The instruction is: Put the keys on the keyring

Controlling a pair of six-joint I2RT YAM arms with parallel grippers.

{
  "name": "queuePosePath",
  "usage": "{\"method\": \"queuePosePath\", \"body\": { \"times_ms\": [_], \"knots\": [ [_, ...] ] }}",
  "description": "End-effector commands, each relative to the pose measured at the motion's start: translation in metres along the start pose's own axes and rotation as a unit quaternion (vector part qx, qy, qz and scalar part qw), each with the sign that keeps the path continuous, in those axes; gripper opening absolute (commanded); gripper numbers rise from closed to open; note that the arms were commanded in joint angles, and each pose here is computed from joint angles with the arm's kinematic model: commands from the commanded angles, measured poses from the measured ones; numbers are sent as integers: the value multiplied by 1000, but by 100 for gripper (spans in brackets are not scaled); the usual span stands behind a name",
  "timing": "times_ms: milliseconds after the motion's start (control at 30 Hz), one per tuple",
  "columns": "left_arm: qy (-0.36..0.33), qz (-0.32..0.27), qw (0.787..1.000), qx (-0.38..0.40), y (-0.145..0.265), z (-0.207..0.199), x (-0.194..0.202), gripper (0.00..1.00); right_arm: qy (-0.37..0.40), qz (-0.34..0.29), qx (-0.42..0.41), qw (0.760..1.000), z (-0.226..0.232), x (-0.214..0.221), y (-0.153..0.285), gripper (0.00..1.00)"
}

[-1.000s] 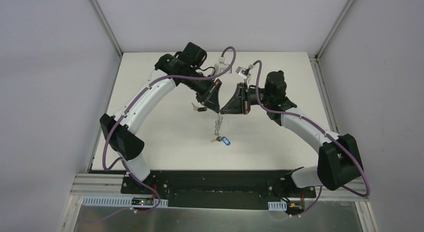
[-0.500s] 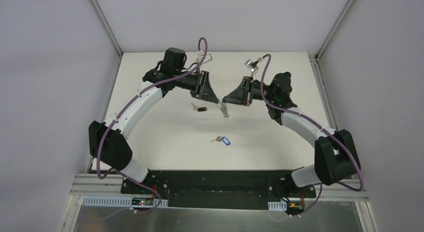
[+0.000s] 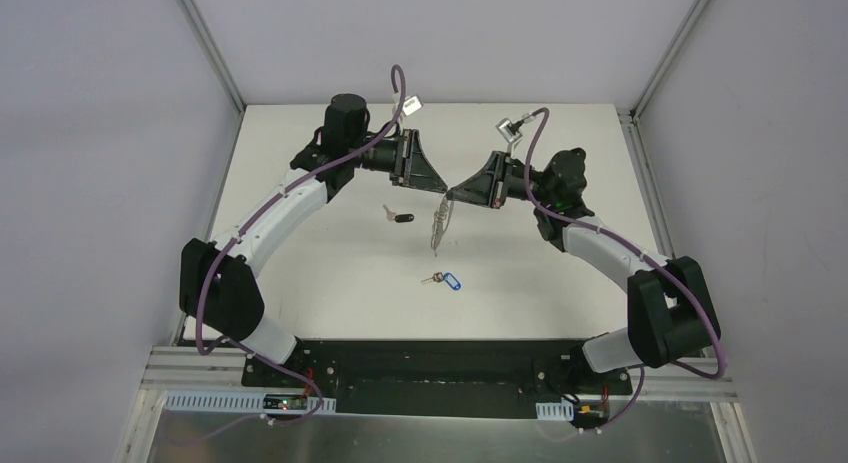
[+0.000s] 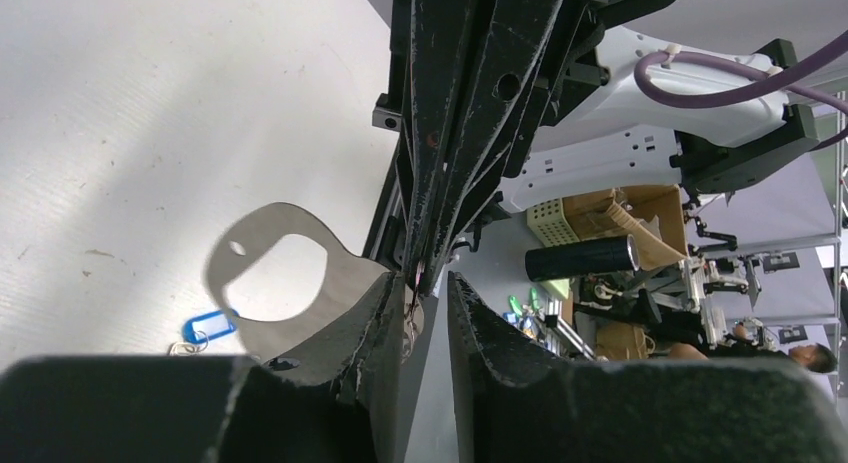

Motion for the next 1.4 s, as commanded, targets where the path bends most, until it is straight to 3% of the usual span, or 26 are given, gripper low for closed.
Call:
{"method": "queuePosePath", "body": {
  "times_ms": [0, 267, 733, 1067, 1367],
  "knots": [
    [-18, -6, 999, 35, 1, -17, -6, 20, 28, -25, -8, 999, 6, -13, 2, 0],
    [-13, -5, 999, 42, 1, -17, -4, 17, 21, -36, 0, 999, 1, -17, 5, 0],
    [-8, -9, 999, 45, 0, -16, -3, 25, 17, -52, 3, 998, 1, -24, 9, 0],
    [-7, -6, 999, 46, -5, -16, -4, 17, 15, -56, 6, 998, -1, -24, 9, 0],
    [-7, 5, 999, 46, -12, -13, -5, 1, 27, -45, -5, 999, 4, -19, 8, 0]
  ]
}}
Point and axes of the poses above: each gripper's point midway between its finger pads, its own y axis back along the fingers, its own z axis along the line the jaws close on, x = y × z, the point moved 1 cm from there along y, back along the fingers
